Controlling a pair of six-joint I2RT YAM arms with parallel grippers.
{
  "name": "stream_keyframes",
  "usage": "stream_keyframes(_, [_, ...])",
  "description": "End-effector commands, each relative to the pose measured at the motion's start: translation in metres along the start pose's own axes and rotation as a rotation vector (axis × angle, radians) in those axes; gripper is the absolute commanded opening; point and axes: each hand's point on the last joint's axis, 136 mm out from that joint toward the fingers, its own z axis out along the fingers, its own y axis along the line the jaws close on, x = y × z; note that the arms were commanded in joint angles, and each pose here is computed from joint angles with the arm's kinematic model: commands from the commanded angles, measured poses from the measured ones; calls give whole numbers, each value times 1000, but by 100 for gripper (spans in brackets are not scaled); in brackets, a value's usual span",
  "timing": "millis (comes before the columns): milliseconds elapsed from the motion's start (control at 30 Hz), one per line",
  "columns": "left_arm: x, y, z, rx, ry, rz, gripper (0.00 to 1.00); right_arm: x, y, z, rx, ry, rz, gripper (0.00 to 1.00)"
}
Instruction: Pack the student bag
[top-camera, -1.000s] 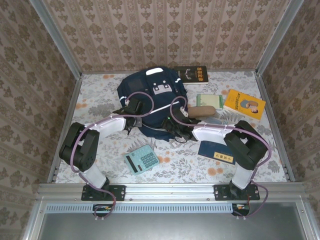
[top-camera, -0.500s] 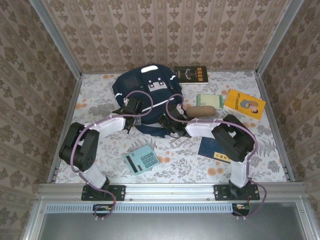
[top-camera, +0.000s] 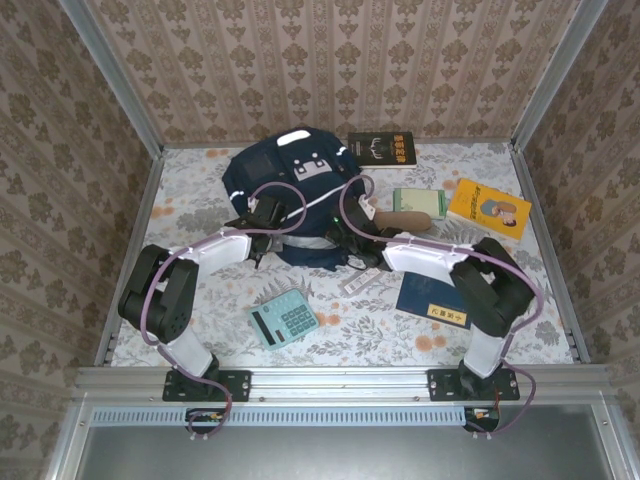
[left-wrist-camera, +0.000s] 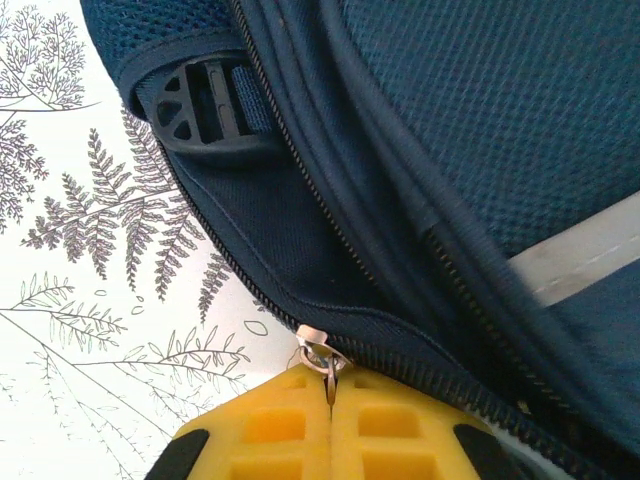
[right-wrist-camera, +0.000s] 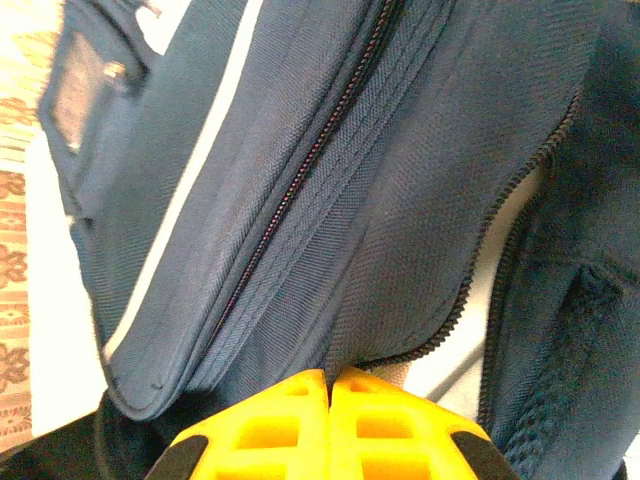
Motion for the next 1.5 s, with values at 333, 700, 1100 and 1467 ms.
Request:
stream_keyframes(333, [-8,30,5,-104,-2,-32,0,-56,19,-61,-2,-139,-148,0])
stream_keyframes(700, [-14,85,30,-223,65,-171,0,-83,6,-80,50,-174,-203,0])
stream_keyframes(1100, [-13,71,7,-187,42,-127,38,-62,3,-81,-45,-57,-272,45])
stream_keyframes(1467, [-54,19,-98,-14,-186,-7,69,-43,-37,-108,-58,-77,-369,63])
